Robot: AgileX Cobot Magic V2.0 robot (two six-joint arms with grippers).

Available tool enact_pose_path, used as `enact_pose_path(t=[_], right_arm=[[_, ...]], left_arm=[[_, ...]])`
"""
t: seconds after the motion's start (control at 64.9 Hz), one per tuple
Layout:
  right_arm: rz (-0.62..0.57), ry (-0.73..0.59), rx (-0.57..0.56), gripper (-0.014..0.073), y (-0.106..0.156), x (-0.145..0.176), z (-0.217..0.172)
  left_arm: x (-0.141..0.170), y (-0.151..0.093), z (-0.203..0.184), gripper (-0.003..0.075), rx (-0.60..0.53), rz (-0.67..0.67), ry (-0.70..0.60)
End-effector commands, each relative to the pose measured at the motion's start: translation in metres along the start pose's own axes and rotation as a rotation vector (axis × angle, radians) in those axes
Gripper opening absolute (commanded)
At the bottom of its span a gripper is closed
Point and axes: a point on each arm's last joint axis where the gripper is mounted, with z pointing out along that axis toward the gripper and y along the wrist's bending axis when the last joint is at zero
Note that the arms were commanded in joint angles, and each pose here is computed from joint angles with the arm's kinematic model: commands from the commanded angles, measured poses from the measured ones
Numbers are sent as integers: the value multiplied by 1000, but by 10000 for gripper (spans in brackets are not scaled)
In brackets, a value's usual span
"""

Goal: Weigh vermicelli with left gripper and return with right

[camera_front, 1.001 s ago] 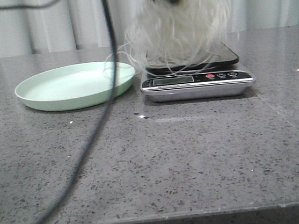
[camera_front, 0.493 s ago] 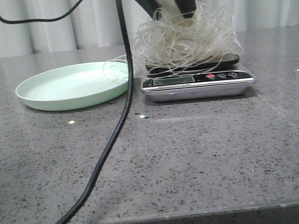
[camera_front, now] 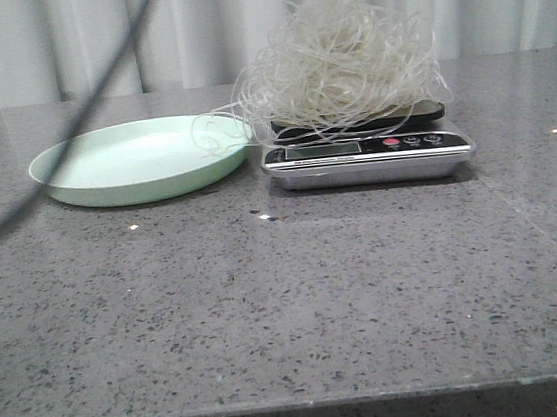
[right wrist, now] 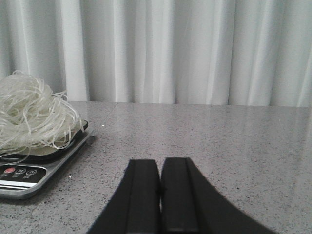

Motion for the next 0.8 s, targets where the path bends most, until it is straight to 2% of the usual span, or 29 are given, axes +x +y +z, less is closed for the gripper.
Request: enact_pose_path(t=[0.0,0.216,0.37,0.524,0.785], right_arm=[[-18,-96,4,167,0,-10,-2],[-18,-96,4,167,0,-10,-2],[-18,-96,4,167,0,-10,-2],[-18,-96,4,167,0,-10,-2],[-18,-96,4,167,0,-10,-2]], left_arm=[[-13,2,-65,406,-36,13,-157],[9,5,-112,343,-51,11,-216],[39,2,-135,308,-50,13,-265],[85,-1,-153,270,-51,16,-306],[160,-7,-193,270,-44,9,-406]])
